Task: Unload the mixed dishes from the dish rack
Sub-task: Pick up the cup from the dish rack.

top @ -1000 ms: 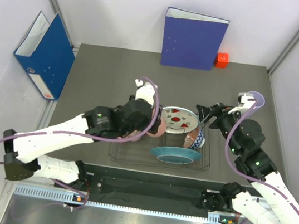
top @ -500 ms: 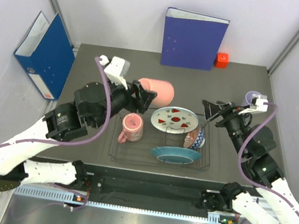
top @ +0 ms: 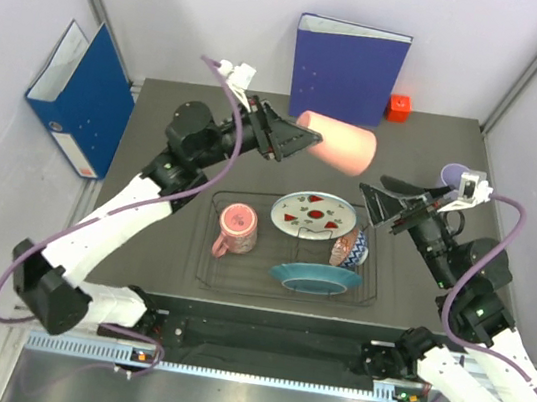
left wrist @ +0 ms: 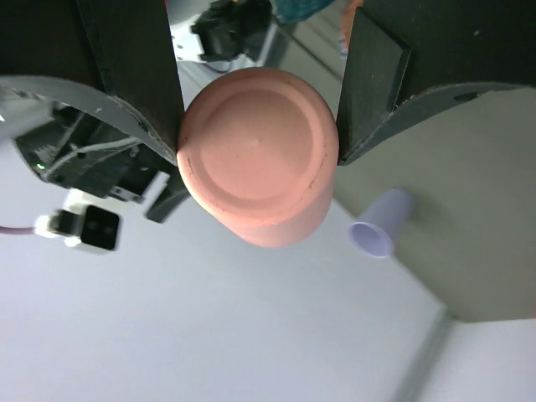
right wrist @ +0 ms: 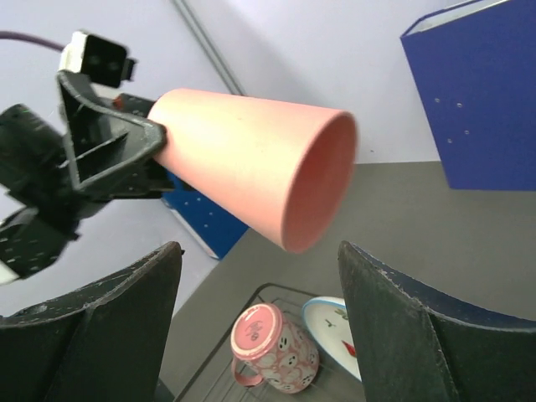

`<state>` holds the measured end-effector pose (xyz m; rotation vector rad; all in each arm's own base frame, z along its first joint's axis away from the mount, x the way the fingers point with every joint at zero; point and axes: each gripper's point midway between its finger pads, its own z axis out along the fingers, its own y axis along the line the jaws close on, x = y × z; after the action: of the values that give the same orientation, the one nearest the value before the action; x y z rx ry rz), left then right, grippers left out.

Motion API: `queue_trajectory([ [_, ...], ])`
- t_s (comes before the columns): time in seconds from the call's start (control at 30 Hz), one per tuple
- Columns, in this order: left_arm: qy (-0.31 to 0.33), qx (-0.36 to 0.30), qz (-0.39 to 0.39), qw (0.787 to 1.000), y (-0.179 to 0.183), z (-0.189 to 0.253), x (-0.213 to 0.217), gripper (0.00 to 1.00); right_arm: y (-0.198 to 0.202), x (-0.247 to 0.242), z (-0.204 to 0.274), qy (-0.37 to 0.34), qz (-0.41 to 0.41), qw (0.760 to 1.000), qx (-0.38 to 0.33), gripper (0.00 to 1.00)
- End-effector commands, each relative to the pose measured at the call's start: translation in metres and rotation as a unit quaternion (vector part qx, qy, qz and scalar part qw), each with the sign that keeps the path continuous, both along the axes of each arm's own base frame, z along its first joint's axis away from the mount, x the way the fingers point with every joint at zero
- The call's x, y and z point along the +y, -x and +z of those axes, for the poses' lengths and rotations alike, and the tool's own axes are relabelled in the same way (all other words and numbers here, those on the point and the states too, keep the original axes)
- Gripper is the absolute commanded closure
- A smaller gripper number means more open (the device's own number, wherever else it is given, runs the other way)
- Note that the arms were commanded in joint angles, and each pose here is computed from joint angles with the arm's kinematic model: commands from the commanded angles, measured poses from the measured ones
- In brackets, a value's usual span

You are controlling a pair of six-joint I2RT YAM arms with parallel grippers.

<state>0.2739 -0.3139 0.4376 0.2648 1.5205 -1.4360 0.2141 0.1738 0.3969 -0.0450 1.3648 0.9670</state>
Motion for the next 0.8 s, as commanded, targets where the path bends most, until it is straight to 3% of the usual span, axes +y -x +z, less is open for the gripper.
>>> queue_trajectory([
  [0.0,0.094,-0.063,-0.142,0.983,0.038,0.047,-0.015,1.0,0.012,0.011,0.027,-0.021,0.042,0.998,-0.045,0.25],
  [0.27,0.094,-0.044,-0.159,0.982,0.027,0.034,-0.026,1.0,0.004,0.02,0.043,-0.016,0.045,0.996,-0.076,0.27],
  [0.37,0.092,-0.037,-0.165,0.981,0.027,0.029,-0.028,1.0,-0.003,0.028,0.043,-0.011,0.051,0.996,-0.078,0.33],
  [0.5,0.086,-0.031,-0.163,0.982,0.024,0.021,-0.03,0.99,-0.011,0.033,0.04,-0.01,0.051,0.996,-0.073,0.75],
  [0.57,0.078,-0.023,-0.155,0.985,0.021,0.018,-0.03,0.93,-0.013,0.031,0.04,-0.012,0.043,0.996,-0.071,0.88],
  [0.6,0.071,-0.027,-0.146,0.986,0.018,0.016,-0.029,0.74,-0.013,0.029,0.041,-0.013,0.038,0.997,-0.072,0.99],
  [0.67,0.058,-0.002,-0.105,0.993,0.002,0.008,-0.024,0.19,-0.016,0.021,0.043,-0.013,0.016,0.998,-0.065,1.0],
  [0.7,0.049,0.001,-0.081,0.996,-0.007,0.006,-0.021,0.01,-0.016,0.015,0.045,-0.01,0.003,0.998,-0.068,1.0],
  [0.77,0.027,0.044,-0.001,0.999,-0.036,-0.01,-0.004,0.01,-0.022,0.0,0.05,-0.006,-0.043,0.998,-0.056,1.0],
])
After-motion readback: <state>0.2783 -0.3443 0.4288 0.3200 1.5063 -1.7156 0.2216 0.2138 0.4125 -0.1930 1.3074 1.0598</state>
